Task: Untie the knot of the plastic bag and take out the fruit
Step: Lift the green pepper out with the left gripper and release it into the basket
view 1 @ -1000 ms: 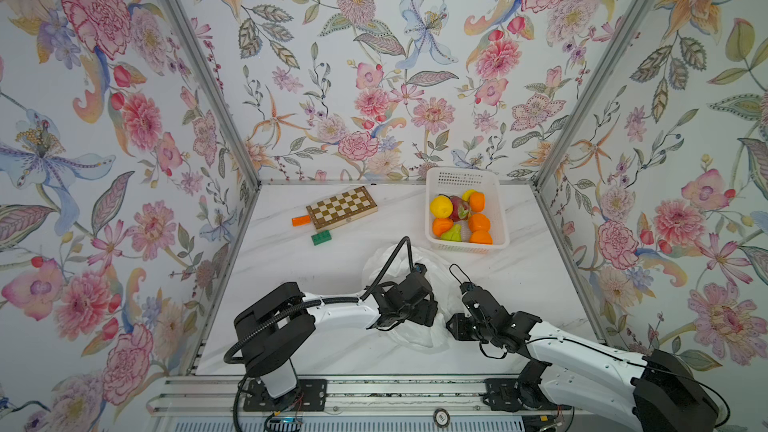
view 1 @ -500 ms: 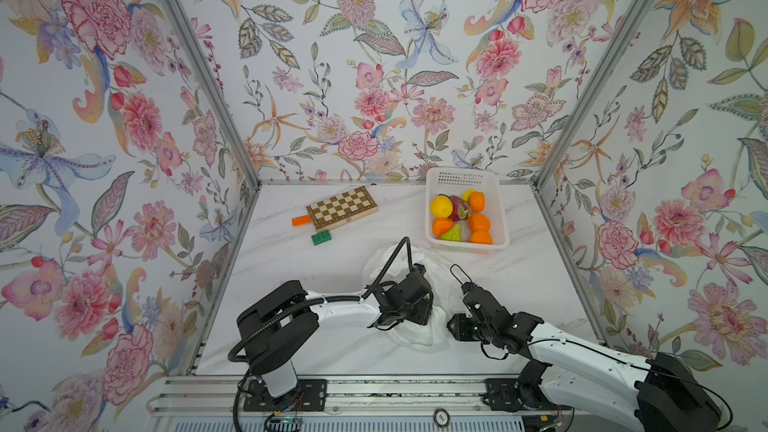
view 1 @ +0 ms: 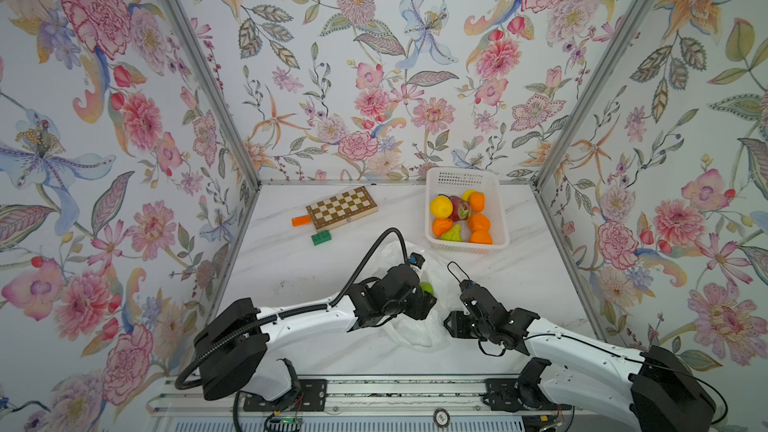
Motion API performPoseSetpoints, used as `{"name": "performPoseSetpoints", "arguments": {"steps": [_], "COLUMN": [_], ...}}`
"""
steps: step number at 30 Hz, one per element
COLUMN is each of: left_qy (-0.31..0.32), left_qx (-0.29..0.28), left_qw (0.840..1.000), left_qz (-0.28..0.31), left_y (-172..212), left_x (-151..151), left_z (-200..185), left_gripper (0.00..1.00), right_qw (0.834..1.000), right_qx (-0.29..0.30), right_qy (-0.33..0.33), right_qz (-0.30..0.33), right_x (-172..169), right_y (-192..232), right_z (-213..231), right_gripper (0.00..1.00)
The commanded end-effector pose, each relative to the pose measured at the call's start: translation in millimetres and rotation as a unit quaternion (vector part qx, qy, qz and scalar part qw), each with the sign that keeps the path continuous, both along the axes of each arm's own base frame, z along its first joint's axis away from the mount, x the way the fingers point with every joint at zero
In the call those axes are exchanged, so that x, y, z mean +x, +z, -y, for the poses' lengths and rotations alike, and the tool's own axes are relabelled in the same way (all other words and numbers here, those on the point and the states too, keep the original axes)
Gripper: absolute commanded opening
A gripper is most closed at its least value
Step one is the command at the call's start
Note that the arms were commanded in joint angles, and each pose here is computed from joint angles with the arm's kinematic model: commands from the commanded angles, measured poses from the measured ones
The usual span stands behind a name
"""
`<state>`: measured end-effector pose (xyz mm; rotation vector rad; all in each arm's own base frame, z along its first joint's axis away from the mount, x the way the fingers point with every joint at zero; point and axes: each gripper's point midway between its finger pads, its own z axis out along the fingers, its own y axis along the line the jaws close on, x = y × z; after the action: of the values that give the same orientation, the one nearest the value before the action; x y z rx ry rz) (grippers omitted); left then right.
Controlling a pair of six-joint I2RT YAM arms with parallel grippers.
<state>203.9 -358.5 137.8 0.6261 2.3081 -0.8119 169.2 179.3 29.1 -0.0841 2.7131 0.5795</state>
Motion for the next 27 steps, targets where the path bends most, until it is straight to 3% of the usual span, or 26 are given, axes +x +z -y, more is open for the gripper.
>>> {"name": "performPoseSetpoints", "arguments": {"steps": [1, 9, 14, 20, 27], "left_qy": [-0.021, 0.033, 0.079, 0.102, 0.087], "left_qx": [-0.056, -0.107, -0.147, -0.124, -0.118], "left_qw": [0.997, 0.985, 0.974, 0.97, 0.971], "left_qz": [0.045, 0.13, 0.152, 0.183, 0.189], "left_y": [36, 107, 140, 154, 142], "left_x": [0, 32, 72, 132, 196], "left_z": [3, -10, -16, 0, 54], "left_gripper": [0.58, 0.54, 0.53, 0.53, 0.52], "right_qw": [0.999, 0.985, 0.974, 0.965, 0.956], "right_qx": [0.032, 0.118, 0.145, 0.122, 0.105], "right_qy": [-0.008, -0.054, -0.07, -0.126, -0.17], "right_qz": [0.014, 0.111, 0.16, 0.194, 0.214], "right_x": [4, 28, 42, 60, 72], "right_y": [21, 105, 153, 180, 201], "right_z": [-6, 0, 7, 38, 69], "right_gripper": [0.56, 0.75, 0.84, 0.96, 0.99]}}
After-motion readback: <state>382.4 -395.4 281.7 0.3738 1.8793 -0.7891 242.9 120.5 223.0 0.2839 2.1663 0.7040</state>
